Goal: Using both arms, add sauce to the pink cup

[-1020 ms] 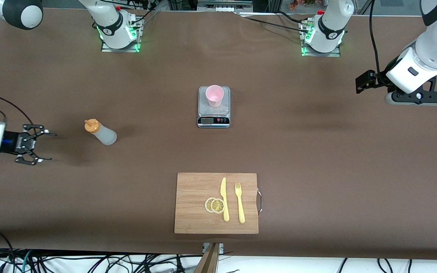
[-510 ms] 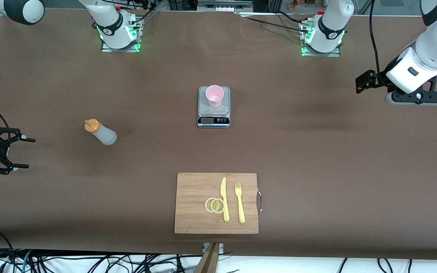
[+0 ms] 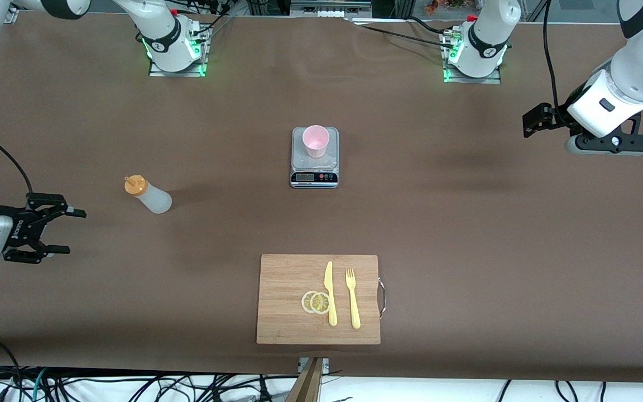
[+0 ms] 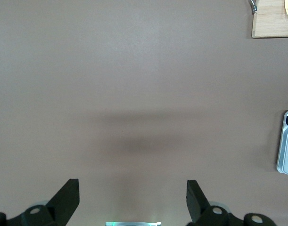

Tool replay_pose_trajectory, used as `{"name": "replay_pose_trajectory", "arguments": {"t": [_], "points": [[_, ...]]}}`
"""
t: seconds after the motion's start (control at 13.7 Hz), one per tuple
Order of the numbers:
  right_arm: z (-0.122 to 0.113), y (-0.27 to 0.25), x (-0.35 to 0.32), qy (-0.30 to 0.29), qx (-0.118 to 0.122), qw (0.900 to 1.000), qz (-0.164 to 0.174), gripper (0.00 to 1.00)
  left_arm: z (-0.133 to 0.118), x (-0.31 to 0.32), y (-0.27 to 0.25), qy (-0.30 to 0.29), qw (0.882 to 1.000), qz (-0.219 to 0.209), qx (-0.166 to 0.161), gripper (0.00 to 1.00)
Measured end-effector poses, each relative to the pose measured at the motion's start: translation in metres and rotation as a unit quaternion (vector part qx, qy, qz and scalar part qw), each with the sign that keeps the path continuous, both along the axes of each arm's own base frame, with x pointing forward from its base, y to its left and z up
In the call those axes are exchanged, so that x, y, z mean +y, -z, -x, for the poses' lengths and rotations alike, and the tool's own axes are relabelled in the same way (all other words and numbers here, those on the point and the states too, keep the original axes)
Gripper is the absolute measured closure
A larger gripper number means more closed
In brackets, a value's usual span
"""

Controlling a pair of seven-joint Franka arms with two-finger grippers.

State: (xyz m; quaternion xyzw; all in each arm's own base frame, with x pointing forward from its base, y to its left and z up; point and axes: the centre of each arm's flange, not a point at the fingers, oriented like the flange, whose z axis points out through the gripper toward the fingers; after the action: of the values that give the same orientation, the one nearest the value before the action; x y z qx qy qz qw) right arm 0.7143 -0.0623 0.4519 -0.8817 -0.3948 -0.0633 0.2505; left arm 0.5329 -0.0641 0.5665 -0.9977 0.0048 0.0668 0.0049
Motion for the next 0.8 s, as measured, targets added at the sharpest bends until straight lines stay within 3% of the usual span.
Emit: {"name": "replay_pose_trajectory", "arguments": {"t": [0.29, 0.51, 0.8], "points": [[0.02, -0.056, 0.055, 0.072, 0.039, 0.99, 0.113, 0.0, 0.0, -0.002, 0.0, 0.002, 1.0, 0.0, 0.0, 0.0], [0.046, -0.075, 0.077, 0.089, 0.035, 0.977, 0.192, 0.0, 0.0, -0.004, 0.0, 0.002, 1.0, 0.0, 0.0, 0.0], [0.067, -0.076, 0.062, 0.093, 0.017, 0.967, 0.237, 0.0, 0.0, -0.004, 0.0, 0.002, 1.0, 0.0, 0.0, 0.0]]}}
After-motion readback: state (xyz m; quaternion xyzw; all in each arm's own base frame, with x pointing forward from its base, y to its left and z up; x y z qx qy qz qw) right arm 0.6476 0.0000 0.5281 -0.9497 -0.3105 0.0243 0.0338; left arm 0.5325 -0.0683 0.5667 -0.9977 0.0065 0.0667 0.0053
